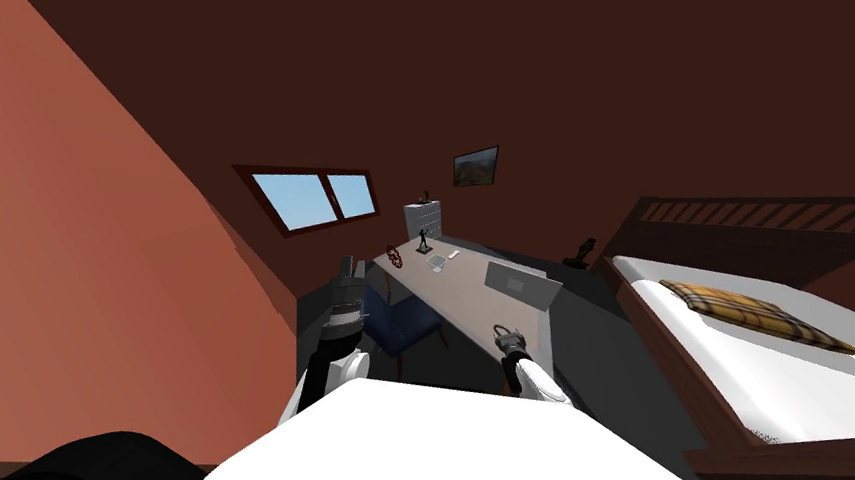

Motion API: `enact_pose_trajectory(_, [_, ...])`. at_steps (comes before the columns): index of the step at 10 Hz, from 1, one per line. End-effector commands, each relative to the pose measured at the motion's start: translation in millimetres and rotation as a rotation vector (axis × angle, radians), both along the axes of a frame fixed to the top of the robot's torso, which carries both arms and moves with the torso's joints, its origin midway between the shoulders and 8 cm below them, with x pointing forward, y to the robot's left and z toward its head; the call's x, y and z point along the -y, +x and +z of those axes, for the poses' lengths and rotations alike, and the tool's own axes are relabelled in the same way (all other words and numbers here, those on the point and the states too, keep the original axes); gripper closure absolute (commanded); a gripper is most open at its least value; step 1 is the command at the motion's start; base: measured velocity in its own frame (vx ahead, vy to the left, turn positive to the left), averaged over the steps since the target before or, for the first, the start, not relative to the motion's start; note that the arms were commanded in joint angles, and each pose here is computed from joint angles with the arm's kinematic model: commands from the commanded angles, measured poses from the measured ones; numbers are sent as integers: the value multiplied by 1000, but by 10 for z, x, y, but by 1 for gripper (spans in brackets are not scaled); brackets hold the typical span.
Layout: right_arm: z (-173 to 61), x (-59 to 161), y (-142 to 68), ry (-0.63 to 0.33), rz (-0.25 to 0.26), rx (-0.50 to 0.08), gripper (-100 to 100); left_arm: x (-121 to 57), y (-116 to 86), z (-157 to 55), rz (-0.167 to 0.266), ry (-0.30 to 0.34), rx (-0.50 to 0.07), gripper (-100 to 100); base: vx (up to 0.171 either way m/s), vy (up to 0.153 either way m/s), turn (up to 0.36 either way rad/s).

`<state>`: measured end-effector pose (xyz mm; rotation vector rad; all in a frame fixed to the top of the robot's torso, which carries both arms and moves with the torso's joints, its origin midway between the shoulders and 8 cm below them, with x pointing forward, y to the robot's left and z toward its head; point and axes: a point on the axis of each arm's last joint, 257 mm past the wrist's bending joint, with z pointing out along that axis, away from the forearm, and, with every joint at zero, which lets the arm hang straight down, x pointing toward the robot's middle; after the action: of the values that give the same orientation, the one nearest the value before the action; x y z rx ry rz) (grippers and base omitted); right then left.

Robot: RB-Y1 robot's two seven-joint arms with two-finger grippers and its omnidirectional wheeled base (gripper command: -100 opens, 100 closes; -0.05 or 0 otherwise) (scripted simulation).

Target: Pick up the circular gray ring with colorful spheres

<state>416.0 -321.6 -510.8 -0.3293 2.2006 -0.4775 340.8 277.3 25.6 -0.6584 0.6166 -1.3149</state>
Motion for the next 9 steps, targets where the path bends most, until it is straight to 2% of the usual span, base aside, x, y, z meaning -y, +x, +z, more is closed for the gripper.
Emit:
enact_pose_trajectory(1, [-86,101,-58,-61,4,-32,-100,0,0,0,0,0,0,0,37,16,14])
enact_pose_trajectory(4, [-122,176,-82,-116,14,-53,-100,0,0,0,0,0,0,0,22,10,11])
enact_pose_trajectory(9, [-216,447,-168,-290,37,-124,-100,0,0,0,0,0,0,0,28,13,21])
